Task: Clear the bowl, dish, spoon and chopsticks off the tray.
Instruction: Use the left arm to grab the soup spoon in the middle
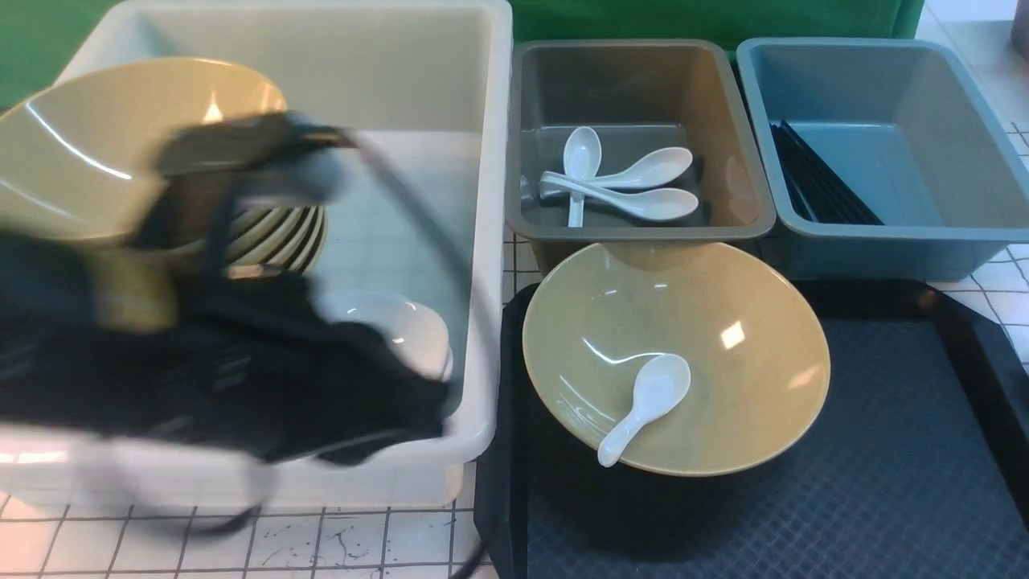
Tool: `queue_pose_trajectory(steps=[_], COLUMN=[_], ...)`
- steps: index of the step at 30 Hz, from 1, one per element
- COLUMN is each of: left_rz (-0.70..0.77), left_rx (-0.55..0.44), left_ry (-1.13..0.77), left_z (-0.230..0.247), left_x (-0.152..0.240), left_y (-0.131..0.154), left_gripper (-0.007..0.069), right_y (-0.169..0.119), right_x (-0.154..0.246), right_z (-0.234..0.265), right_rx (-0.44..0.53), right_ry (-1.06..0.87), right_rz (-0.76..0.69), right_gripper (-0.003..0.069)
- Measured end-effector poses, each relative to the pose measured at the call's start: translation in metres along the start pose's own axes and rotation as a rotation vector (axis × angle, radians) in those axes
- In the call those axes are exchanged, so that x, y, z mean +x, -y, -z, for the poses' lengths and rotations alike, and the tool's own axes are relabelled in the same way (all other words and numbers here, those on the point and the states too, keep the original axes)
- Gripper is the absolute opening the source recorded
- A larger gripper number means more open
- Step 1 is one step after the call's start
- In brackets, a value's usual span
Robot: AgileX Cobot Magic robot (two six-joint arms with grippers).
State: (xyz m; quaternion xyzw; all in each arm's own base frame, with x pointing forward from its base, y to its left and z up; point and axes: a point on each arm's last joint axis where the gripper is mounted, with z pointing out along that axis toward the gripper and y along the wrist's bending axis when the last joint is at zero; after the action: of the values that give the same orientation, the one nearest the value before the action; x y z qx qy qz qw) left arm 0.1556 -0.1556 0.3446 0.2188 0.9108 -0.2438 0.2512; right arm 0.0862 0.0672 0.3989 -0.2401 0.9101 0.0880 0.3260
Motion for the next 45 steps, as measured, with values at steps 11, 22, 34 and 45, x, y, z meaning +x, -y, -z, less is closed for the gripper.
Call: queue_pose_trajectory(steps=[11, 22, 34, 45], left_rz=[-0.179, -0.129, -0.133, -0.227], left_rx=[-0.091, -0.154, -0.219, -0.253], left_ry=[-0.273, -0.345, -0.466, -0.500], left_z=[-0.095, -0.173, -0.227, -0.241], left_x=[-0.048, -0.082, -0.076, -0.072], left_y=[0.062, 0.056, 0.022, 0.014], left_gripper=[0.0000, 0.0189, 0.0363, 0.0260], right_y=[0.032, 0.030, 0.027, 0.027], right_x=[0.080, 0.098, 0.098, 0.098], right_z=[0.066, 0.058, 0.058, 0.058], right_rx=[-0.088, -0.126, -0.153, -0.151], right_ry=[0.314, 0.302, 0.297, 0.299], right_rz=[-0.137, -0.070, 0.001, 0.028], right_gripper=[0.0099, 0.0099, 0.0101, 0.0102])
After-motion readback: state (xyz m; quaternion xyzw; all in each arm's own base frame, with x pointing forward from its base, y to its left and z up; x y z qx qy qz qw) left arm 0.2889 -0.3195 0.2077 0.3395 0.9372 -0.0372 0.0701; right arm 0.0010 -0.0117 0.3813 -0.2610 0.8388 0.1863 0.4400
